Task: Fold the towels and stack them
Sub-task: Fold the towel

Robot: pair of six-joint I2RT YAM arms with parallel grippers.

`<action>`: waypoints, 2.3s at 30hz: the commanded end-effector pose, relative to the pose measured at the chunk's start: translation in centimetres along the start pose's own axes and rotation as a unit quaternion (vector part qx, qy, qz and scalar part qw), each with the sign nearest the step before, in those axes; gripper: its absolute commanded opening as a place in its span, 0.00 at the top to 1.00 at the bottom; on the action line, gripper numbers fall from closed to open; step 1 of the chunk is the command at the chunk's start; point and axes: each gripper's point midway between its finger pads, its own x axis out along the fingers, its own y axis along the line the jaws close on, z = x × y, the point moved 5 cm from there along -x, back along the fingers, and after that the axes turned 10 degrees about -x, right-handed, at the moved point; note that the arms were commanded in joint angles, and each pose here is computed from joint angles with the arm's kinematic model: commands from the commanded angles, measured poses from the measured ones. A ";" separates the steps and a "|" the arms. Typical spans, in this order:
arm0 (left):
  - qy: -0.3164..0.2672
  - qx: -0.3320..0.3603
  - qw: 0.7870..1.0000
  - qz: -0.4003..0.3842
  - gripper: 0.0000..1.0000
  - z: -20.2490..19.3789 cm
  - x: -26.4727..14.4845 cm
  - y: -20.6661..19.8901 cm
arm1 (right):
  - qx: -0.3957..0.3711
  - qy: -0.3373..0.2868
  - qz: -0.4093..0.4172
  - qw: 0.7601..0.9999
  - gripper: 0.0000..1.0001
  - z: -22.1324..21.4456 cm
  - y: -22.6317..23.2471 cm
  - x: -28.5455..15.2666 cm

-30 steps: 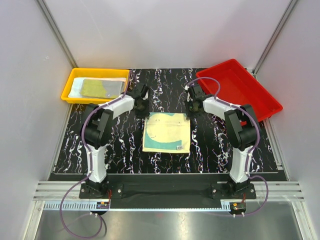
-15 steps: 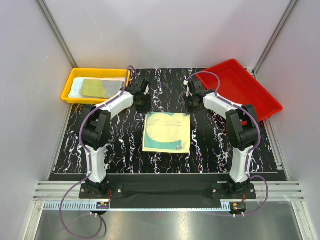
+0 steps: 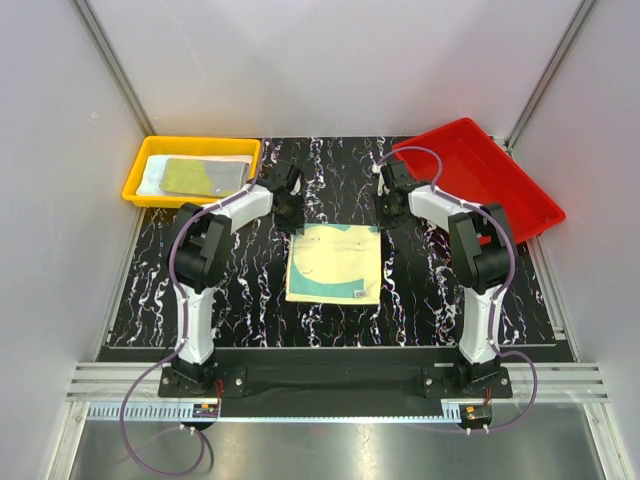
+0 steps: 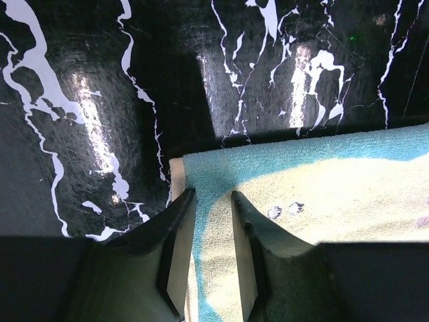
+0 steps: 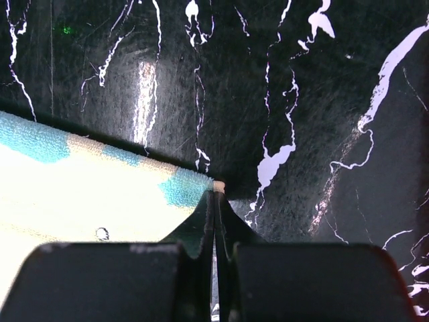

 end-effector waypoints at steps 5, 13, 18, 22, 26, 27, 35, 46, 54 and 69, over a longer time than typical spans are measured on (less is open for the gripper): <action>-0.003 -0.007 1.000 0.027 0.65 0.3 -0.8 0.7 | -0.034 -0.001 0.010 0.999 0.98 1.0 -0.2 -0.3; -0.052 0.056 0.995 -0.065 0.56 3.0 -6.9 -1.9 | -0.138 -0.029 0.086 0.986 0.78 3.8 0.9 -3.9; -0.013 0.126 0.990 -0.062 0.55 3.4 -5.1 0.6 | -0.170 -0.001 0.132 0.976 0.75 3.3 0.4 -3.5; 0.027 0.171 0.981 -0.086 0.53 2.3 -3.4 1.0 | -0.197 0.022 0.189 0.962 0.67 2.3 0.5 -2.5; 0.038 0.208 0.972 -0.099 0.52 2.3 -2.3 1.3 | -0.227 0.034 0.212 0.950 0.60 1.7 -0.4 -1.9; 0.040 0.213 0.971 -0.101 0.51 2.4 -2.1 1.3 | -0.229 0.031 0.212 0.949 0.60 2.1 -0.7 -1.9; 0.053 0.232 0.967 -0.090 0.51 3.5 -0.3 1.9 | -0.225 0.043 0.247 0.941 0.59 1.7 -1.7 -0.4; 0.064 0.249 0.961 -0.098 0.51 3.6 0.2 2.7 | -0.223 0.049 0.292 0.929 0.57 1.7 -1.1 1.1; 0.083 0.257 0.957 -0.109 0.57 3.0 0.9 2.9 | -0.227 0.050 0.303 0.924 0.61 1.6 -1.0 1.4; 0.102 0.252 0.954 -0.125 1.00 3.0 1.0 2.5 | -0.241 0.038 0.290 0.925 1.00 2.6 -1.4 1.7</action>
